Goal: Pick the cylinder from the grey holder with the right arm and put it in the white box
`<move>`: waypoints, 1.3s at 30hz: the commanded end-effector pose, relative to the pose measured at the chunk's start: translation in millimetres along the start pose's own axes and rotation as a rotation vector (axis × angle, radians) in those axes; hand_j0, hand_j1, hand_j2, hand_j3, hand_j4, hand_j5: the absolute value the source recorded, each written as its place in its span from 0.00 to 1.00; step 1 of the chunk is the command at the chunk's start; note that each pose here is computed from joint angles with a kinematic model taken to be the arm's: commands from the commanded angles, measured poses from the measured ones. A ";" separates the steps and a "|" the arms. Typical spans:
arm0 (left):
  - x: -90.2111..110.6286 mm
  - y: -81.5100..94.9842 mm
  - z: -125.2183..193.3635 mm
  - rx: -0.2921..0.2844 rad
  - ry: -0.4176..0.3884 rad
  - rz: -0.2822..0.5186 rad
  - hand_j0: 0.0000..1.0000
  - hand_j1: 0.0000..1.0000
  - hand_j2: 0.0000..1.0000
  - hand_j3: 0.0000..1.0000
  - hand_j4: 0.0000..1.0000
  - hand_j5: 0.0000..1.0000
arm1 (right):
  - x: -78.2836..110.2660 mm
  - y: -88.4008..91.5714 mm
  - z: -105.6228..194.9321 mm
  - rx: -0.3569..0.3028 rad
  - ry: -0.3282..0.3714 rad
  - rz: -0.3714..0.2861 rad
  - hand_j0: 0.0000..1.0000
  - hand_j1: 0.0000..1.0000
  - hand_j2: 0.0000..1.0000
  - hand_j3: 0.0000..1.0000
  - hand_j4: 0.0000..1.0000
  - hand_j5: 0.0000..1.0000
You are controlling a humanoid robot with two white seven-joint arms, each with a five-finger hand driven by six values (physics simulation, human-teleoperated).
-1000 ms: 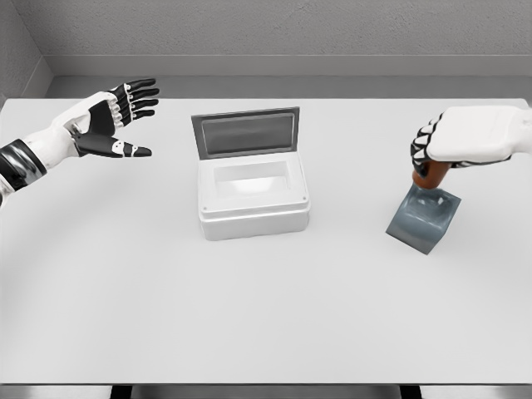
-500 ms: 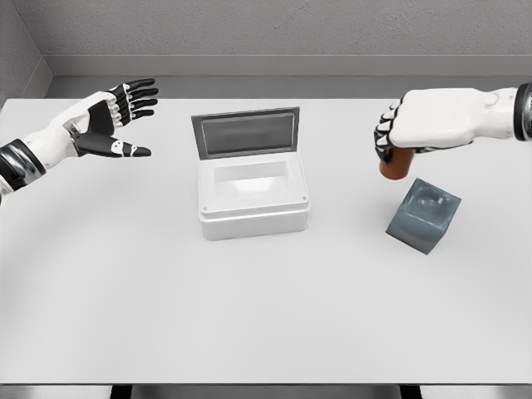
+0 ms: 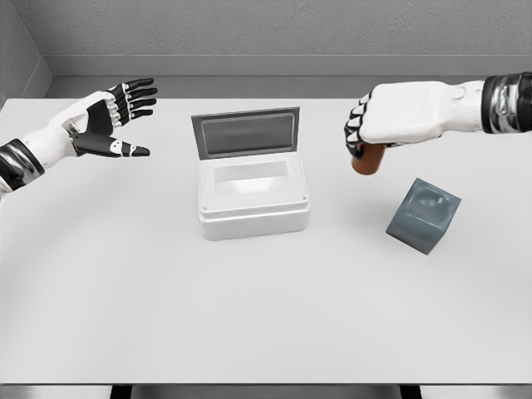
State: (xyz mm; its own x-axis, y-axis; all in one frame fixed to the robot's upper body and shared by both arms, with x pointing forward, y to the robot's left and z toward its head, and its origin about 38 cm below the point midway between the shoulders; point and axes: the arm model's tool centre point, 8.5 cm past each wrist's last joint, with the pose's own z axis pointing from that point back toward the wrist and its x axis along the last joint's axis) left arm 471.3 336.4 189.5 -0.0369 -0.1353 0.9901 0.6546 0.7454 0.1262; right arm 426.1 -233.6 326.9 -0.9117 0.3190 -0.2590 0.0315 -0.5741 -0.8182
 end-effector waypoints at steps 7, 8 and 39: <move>0.2 0.4 0.9 0.001 -0.003 0.005 1.00 1.00 1.00 1.00 1.00 1.00 | 1.8 -13.1 -24.2 -0.029 -0.026 0.020 0.48 0.48 0.48 0.48 0.48 0.48; 0.2 0.4 0.9 0.001 -0.003 0.005 1.00 1.00 1.00 1.00 1.00 1.00 | 2.6 -16.2 -26.7 -0.033 -0.030 0.028 0.48 0.48 0.48 0.48 0.48 0.48; -0.9 -0.3 2.7 0.001 -0.001 0.005 1.00 1.00 1.00 1.00 1.00 1.00 | 15.6 -57.1 -96.2 -0.093 -0.131 0.062 0.48 0.48 0.48 0.48 0.48 0.48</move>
State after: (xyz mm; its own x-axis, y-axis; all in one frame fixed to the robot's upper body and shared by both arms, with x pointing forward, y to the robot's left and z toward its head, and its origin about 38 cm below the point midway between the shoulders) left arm 469.1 337.9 188.2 -0.0344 -0.1367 0.9900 0.6542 0.7458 0.1258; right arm 449.6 -128.5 323.8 -0.9482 0.1860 -0.2577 0.1277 -0.5195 -0.8448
